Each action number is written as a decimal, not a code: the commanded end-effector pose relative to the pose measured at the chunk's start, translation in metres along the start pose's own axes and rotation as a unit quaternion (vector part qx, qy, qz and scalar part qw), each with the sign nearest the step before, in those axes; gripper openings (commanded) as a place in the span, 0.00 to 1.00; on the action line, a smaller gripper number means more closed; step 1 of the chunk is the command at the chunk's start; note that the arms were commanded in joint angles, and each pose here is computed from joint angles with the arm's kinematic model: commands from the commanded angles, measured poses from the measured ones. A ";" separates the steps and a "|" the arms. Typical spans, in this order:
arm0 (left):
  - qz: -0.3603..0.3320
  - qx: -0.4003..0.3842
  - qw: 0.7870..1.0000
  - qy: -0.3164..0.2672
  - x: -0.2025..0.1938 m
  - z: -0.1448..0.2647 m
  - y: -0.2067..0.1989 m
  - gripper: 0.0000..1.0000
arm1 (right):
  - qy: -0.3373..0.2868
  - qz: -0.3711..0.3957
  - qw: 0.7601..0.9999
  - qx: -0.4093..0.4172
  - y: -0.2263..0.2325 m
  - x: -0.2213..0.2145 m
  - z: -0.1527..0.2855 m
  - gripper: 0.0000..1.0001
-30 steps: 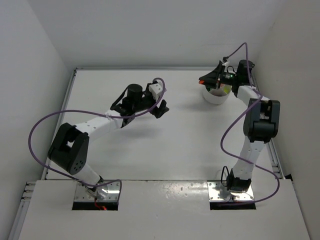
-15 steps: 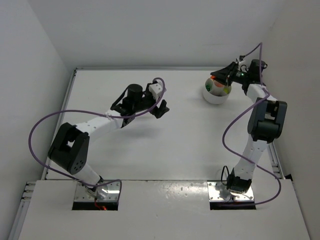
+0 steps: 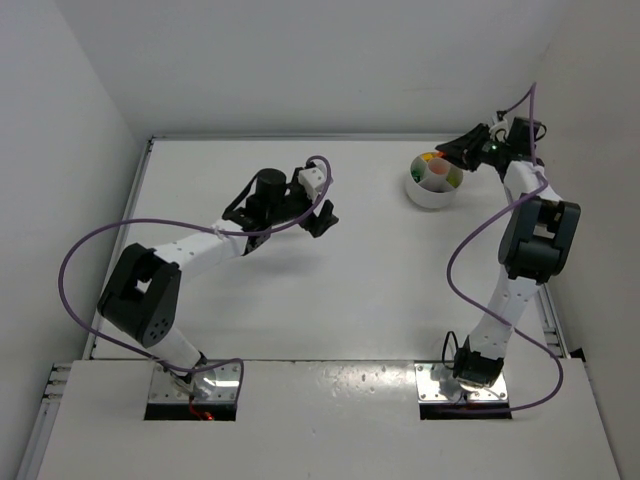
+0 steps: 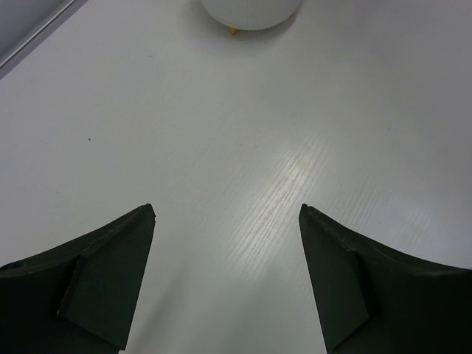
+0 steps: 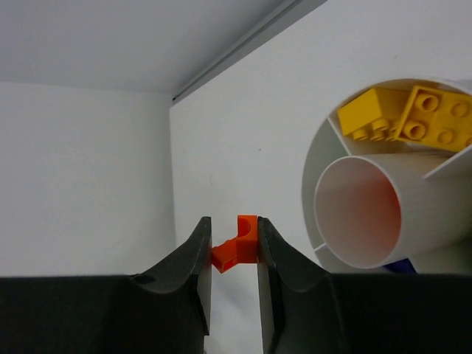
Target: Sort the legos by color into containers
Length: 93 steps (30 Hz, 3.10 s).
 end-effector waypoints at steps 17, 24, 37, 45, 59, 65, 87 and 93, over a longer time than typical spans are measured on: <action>0.003 0.007 1.000 -0.014 0.004 -0.012 0.017 0.85 | -0.087 0.080 0.984 -0.130 -0.011 0.029 -0.003 0.00; 0.007 0.014 1.000 -0.008 -0.002 -0.011 0.024 0.85 | -0.091 0.114 0.977 -0.155 -0.009 0.028 -0.016 0.00; 0.007 0.027 1.000 -0.006 -0.001 -0.007 0.037 0.85 | -0.087 0.165 0.964 -0.191 -0.007 0.018 -0.032 0.00; 0.008 0.032 0.999 -0.005 -0.002 -0.005 0.041 0.85 | -0.084 0.177 0.960 -0.199 -0.006 0.012 -0.023 0.02; 0.010 0.026 1.000 -0.003 -0.003 -0.005 0.039 0.85 | -0.084 0.196 0.957 -0.197 0.001 0.014 -0.020 0.37; 0.010 0.026 1.000 -0.003 -0.003 -0.005 0.039 0.85 | -0.087 0.199 0.957 -0.195 0.005 0.014 -0.018 0.47; 0.205 0.204 0.953 0.090 -0.012 0.072 0.117 1.00 | 0.033 0.468 0.876 -0.111 0.091 -0.089 0.007 0.99; 0.177 0.296 0.921 0.183 -0.048 0.167 0.131 1.00 | 0.085 0.495 0.852 -0.149 0.056 -0.132 0.028 0.99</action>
Point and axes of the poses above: each gripper's point midway between its finger pads, its own z axis back along the fingers, its own y axis along the line the jaws close on, x = y × z, the point moved 5 cm from there along z, back along the fingers, and after that the axes turned 8 degrees about -z, right-handed, at the moved point
